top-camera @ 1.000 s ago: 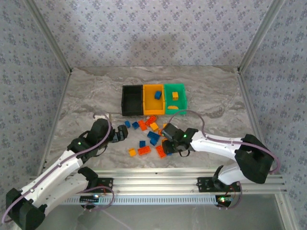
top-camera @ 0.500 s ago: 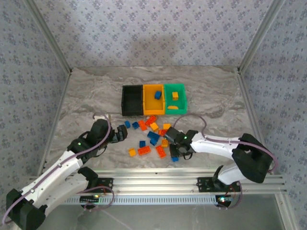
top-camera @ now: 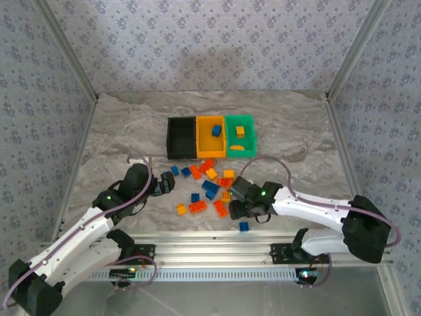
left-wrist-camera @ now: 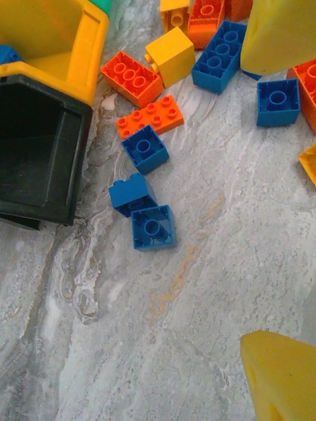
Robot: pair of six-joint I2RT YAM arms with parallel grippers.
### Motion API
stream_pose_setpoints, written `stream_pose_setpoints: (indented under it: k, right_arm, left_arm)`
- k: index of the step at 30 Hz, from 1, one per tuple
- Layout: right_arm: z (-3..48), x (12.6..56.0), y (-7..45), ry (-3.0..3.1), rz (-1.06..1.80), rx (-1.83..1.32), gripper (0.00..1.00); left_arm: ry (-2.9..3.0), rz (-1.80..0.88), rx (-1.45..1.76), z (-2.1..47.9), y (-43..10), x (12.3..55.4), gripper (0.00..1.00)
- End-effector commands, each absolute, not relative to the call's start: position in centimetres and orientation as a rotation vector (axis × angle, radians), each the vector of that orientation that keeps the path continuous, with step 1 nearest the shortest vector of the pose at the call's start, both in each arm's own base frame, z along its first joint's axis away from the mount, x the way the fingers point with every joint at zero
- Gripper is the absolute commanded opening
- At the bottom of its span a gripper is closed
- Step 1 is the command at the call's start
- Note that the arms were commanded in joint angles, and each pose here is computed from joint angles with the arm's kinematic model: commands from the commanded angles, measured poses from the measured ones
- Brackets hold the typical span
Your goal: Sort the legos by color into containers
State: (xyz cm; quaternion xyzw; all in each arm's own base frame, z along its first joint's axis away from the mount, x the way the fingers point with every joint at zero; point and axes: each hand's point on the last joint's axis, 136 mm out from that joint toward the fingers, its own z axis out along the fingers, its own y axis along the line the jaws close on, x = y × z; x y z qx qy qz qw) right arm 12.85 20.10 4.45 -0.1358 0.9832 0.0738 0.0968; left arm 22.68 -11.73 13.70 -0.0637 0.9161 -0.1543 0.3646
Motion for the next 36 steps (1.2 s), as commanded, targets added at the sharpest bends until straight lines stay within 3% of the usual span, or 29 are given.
stream_pose_setpoints:
  k: [1, 5, 13, 20, 26, 33, 36]
  right_arm:
    - [3.3, 10.0, 19.2, 3.029, 0.148, -0.402, 0.75]
    - [1.9, 9.4, 18.9, 3.044, 0.094, -0.415, 0.69]
    - [0.8, 9.5, 19.2, 3.042, 0.1, -0.419, 0.4]
    - [4.6, 11.6, 19.4, 2.954, 0.147, -0.398, 0.32]
    - [11.0, 18.8, 21.5, 2.76, 0.299, -0.342, 0.31]
    - [17.4, 31.6, 27.5, 2.505, 0.433, -0.288, 0.32]
    - [17.7, 36.8, 29.0, 2.466, 0.418, -0.234, 0.33]
  left_arm:
    - [2.348, -0.405, -0.19, 13.6, -11.5, 22.8, 0.99]
    - [2.349, -0.409, -0.2, 13.2, -11.5, 22.7, 0.99]
    - [2.357, -0.398, -0.199, 13.2, -11.3, 22.6, 1.0]
    - [2.347, -0.396, -0.209, 13.4, -11.3, 22.8, 1.0]
    - [2.331, -0.394, -0.216, 13.7, -11.2, 23.0, 1.0]
    - [2.342, -0.37, -0.249, 13.5, -10.7, 23.0, 1.0]
    - [2.352, -0.356, -0.258, 13.5, -10.4, 22.9, 1.0]
